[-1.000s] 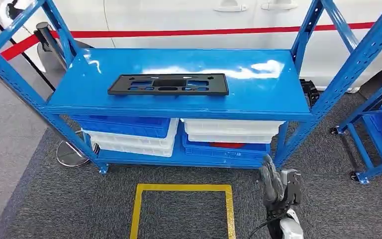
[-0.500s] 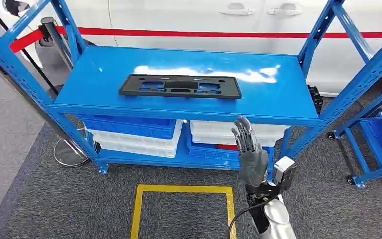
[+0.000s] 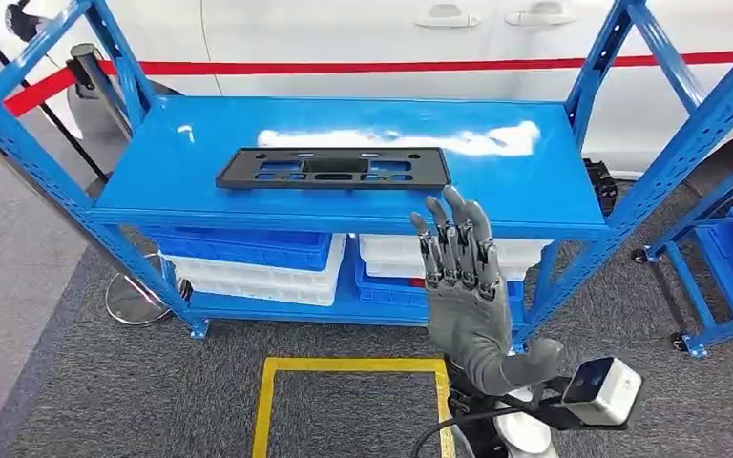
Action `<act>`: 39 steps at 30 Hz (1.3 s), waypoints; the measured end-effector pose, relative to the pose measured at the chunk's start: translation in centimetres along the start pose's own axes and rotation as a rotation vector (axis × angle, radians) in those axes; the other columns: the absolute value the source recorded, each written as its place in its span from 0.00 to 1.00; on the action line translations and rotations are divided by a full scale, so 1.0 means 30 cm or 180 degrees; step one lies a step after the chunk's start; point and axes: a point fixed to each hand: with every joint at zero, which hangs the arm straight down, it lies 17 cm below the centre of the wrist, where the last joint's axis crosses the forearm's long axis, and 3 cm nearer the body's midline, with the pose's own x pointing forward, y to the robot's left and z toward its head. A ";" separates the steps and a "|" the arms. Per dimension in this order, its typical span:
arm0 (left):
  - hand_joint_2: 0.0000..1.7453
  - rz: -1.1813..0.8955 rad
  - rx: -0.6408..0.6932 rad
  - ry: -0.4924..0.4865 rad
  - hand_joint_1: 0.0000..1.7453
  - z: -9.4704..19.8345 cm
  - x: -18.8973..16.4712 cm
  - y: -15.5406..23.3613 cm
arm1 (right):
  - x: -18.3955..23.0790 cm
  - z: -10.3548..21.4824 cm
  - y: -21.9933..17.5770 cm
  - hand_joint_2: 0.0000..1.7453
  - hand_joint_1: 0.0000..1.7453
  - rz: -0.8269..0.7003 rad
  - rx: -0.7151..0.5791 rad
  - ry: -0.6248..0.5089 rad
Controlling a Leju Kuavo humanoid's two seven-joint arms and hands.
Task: Take the parts from the cabinet and place them on the table.
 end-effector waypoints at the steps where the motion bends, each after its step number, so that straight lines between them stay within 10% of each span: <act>1: 0.00 0.0001 0.0027 0.0040 0.00 -0.001 -0.009 0.007 | 0.015 -0.011 0.018 0.00 0.00 -0.0063 0.0034 -0.0050; 39: 0.00 0.0037 0.0096 0.0225 0.00 0.001 -0.040 0.010 | 0.041 -0.045 0.171 0.00 0.00 -0.0506 0.0331 -0.0154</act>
